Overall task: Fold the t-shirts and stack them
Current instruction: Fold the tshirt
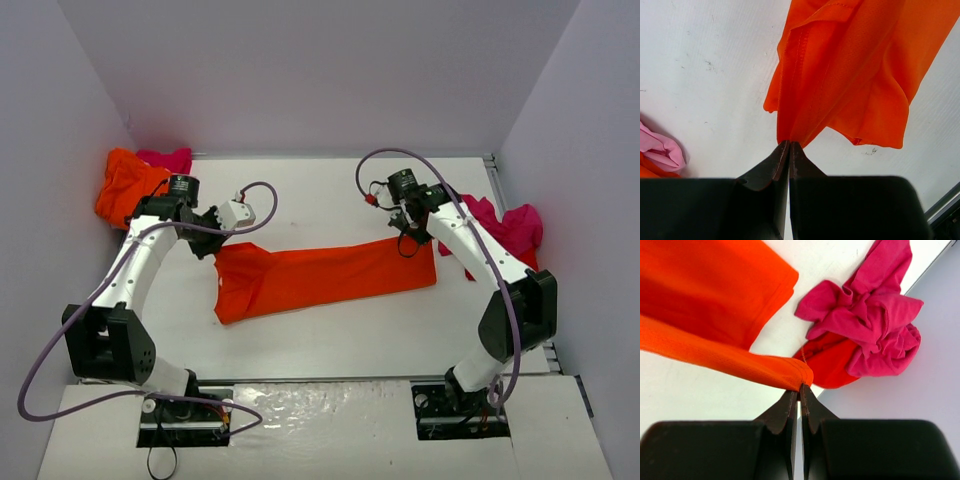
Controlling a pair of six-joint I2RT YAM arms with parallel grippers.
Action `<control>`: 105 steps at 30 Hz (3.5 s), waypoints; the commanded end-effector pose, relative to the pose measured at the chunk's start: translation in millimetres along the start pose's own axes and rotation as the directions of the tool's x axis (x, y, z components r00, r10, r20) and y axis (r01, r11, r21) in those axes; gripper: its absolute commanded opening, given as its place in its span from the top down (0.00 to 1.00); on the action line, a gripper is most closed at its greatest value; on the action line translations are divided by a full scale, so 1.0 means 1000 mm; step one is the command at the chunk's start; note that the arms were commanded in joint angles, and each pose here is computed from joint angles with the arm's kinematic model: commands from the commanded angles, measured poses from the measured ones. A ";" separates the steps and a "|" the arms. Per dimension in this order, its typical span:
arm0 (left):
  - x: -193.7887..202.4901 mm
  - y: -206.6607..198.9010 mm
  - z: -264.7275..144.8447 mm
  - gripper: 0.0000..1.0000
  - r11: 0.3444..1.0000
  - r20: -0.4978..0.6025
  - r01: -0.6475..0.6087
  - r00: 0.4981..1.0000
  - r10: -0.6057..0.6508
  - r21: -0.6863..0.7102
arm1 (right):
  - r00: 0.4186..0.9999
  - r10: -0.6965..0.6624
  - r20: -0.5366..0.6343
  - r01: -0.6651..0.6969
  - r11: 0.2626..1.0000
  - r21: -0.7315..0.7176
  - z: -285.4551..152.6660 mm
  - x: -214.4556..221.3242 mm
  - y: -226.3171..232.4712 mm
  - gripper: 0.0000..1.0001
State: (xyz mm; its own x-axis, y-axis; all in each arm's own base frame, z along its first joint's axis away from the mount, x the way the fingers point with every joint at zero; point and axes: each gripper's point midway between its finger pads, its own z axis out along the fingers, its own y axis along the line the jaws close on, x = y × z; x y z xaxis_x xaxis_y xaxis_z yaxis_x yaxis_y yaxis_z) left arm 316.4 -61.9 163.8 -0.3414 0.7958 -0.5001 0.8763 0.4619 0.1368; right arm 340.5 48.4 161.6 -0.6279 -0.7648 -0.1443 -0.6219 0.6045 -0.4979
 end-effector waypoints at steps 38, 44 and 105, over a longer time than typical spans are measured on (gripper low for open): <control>-0.018 0.062 0.022 1.00 0.987 0.037 0.000 0.999 0.006 -0.162 | 0.957 0.092 -0.275 -0.093 0.996 0.011 0.109 -0.010 -0.010 0.78; -0.026 0.098 0.030 0.96 0.951 0.074 0.085 0.995 -0.066 -0.298 | 0.958 0.170 -0.233 -0.147 0.983 0.111 0.112 -0.021 -0.027 0.49; 0.059 -0.076 0.133 1.00 0.923 -0.295 0.185 0.952 -0.083 0.336 | 0.905 -0.222 -0.363 0.144 0.962 -0.230 0.145 -0.006 0.083 1.00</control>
State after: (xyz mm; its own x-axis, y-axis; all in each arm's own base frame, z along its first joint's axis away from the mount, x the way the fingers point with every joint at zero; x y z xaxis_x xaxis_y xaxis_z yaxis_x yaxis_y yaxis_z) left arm 251.7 -111.7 23.2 -0.5049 0.8185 -0.2741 0.8546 0.4291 -0.2925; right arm 414.7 92.1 9.6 -0.6673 -0.7374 0.1045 -0.6931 0.5636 -0.4494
